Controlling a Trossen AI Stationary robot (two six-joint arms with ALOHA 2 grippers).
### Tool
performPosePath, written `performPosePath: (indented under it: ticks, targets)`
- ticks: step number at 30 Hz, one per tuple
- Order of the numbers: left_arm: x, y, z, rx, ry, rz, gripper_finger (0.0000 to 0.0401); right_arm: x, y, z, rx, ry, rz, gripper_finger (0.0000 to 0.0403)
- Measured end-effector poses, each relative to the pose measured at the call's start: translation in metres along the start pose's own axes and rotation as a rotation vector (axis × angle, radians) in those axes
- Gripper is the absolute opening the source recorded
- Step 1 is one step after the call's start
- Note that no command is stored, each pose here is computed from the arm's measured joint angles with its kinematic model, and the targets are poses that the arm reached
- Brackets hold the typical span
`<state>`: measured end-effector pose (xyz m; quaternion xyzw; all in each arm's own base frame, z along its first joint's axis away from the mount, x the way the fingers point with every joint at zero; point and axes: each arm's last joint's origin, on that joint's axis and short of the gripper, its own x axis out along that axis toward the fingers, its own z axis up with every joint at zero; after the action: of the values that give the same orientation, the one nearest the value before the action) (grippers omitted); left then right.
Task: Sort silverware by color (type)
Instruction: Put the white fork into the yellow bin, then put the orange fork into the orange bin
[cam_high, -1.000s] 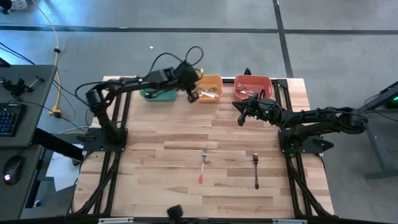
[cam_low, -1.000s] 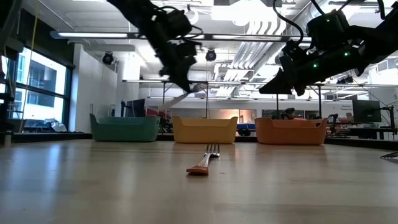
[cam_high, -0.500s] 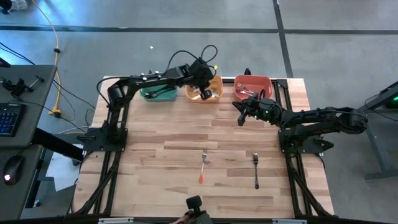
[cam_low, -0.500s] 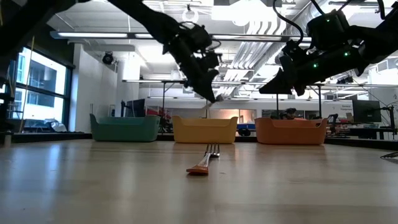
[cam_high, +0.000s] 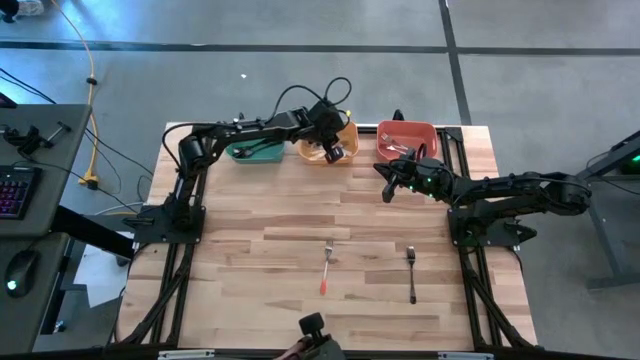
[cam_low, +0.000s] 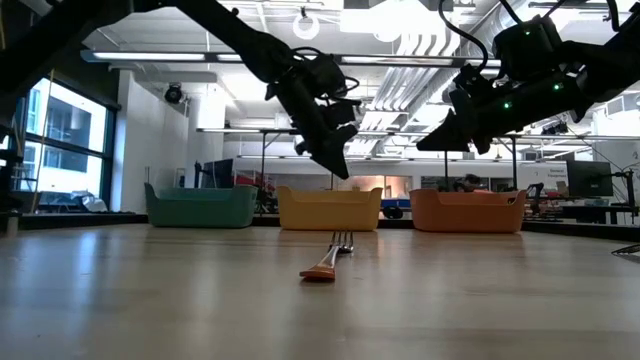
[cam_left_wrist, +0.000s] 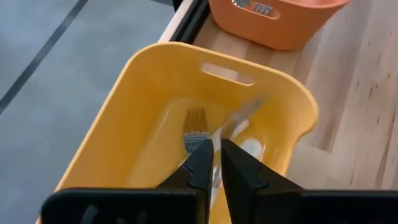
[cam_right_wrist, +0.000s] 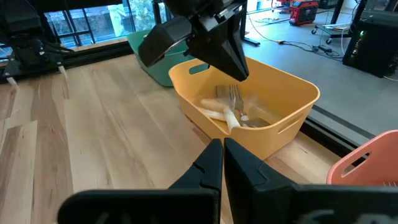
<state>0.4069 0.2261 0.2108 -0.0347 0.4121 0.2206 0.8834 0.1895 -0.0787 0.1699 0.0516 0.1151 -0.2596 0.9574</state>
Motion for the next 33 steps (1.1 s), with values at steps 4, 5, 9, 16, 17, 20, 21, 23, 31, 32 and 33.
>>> performPosePath:
  ticks: [4, 5, 9, 16, 17, 20, 21, 23, 31, 32, 33]
  targets:
    - [-0.001, 0.007, -0.001, -0.001, 0.003, 0.005, 0.0034, 0.000, 0.000, 0.000, 0.000, 0.000, 0.000, 0.0000]
    - [0.000, 0.009, -0.002, 0.007, 0.011, 0.005, 0.0034, 0.000, 0.000, 0.000, 0.000, 0.000, 0.000, 0.0000]
    - [-0.009, 0.008, -0.002, 0.026, 0.035, 0.003, 0.0012, 0.000, 0.000, 0.000, -0.008, 0.000, 0.000, 0.0000]
    - [-0.021, -0.015, -0.002, 0.057, -0.055, -0.022, 0.0002, 0.000, 0.000, 0.000, -0.006, 0.001, 0.009, 0.0000]
    - [-0.022, -0.018, -0.004, 0.056, -0.075, -0.025, 0.0001, 0.000, 0.000, 0.000, -0.004, 0.001, 0.009, 0.0000]
    - [-0.030, -0.028, -0.016, 0.044, -0.135, -0.033, 0.0001, 0.000, 0.000, 0.000, 0.001, 0.001, 0.011, 0.0000]
    - [-0.033, -0.030, -0.021, 0.039, -0.157, -0.035, 0.0001, 0.000, 0.000, 0.000, 0.001, 0.001, 0.012, 0.0000]
    - [-0.041, -0.037, -0.033, 0.020, -0.197, -0.044, 0.0001, 0.000, 0.000, 0.000, 0.015, 0.001, 0.012, 0.0000]
    - [-0.076, -0.059, -0.091, -0.059, -0.361, -0.097, 0.0001, 0.001, 0.002, 0.003, 0.084, 0.003, 0.053, 0.0000]
    - [-0.081, -0.062, -0.099, -0.069, -0.384, -0.105, 0.0001, 0.002, 0.003, 0.005, 0.101, 0.002, 0.076, 0.0000]
    - [-0.085, -0.064, -0.106, -0.078, -0.412, -0.114, 0.0001, 0.003, 0.004, 0.007, 0.109, 0.002, 0.101, 0.0000]
